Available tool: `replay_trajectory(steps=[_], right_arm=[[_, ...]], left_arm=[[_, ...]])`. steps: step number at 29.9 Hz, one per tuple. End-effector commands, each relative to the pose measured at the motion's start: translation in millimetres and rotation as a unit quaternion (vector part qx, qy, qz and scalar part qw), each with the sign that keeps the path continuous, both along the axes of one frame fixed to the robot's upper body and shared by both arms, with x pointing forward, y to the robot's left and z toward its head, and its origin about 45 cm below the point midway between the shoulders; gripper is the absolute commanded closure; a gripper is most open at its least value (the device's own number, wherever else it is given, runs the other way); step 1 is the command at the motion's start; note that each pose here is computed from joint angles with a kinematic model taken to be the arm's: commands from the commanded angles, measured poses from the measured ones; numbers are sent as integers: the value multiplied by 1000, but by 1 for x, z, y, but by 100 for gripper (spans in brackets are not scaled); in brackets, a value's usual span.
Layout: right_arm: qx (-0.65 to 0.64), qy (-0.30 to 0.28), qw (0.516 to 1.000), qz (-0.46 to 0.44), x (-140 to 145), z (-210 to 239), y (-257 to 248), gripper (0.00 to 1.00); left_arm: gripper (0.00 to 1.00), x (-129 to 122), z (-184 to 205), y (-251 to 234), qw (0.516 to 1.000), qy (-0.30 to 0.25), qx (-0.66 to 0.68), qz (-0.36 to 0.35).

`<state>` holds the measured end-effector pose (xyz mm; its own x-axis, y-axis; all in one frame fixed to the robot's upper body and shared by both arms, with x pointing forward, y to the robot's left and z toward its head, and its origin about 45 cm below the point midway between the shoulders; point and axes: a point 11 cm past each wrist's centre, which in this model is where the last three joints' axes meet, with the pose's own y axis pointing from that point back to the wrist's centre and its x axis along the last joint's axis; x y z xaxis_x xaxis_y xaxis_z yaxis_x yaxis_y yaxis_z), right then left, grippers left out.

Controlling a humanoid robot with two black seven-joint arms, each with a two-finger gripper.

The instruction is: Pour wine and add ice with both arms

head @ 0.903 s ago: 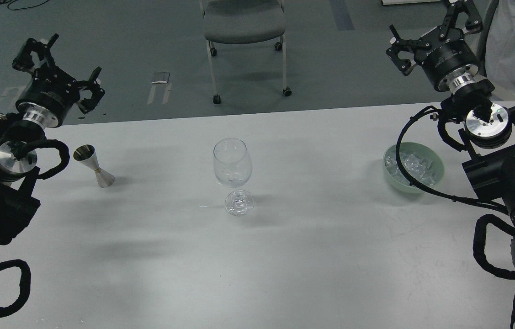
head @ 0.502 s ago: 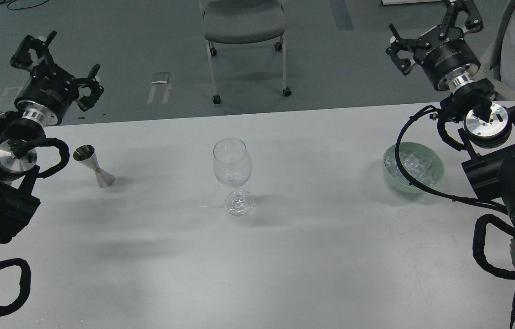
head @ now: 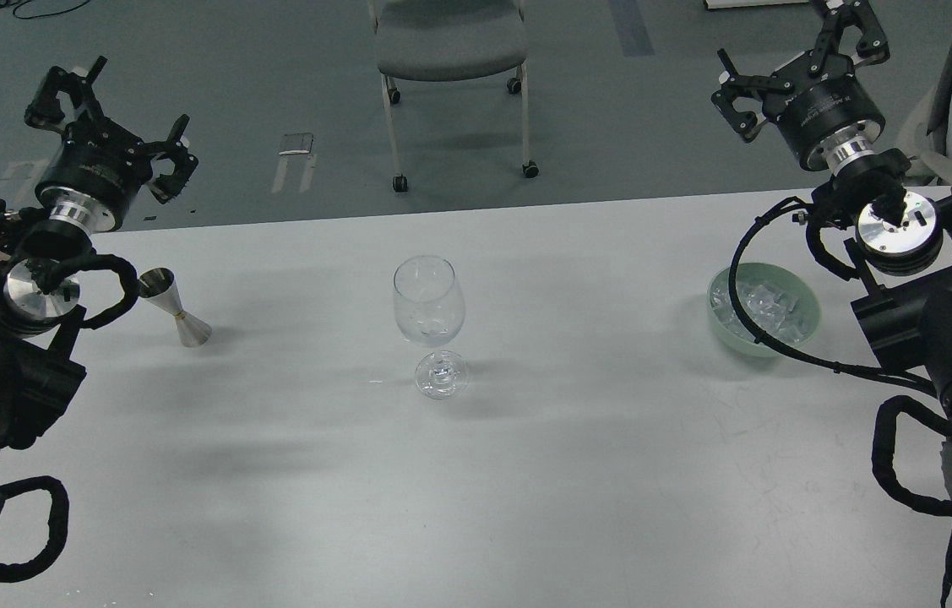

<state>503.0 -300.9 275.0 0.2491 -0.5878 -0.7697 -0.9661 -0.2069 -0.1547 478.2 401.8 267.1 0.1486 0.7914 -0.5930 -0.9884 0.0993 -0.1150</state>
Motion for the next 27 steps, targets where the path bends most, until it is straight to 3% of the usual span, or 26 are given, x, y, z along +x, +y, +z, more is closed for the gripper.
replay_trajectory(steps=[1, 27], right_arm=[[-1, 0, 1000, -1, 0, 0, 0, 0], [-3, -4, 1000, 0, -2, 0, -4, 0]], left_arm=[[2, 0, 0, 0, 1000, -2, 0, 2], [2, 2, 9, -14, 1000, -18, -3, -17]])
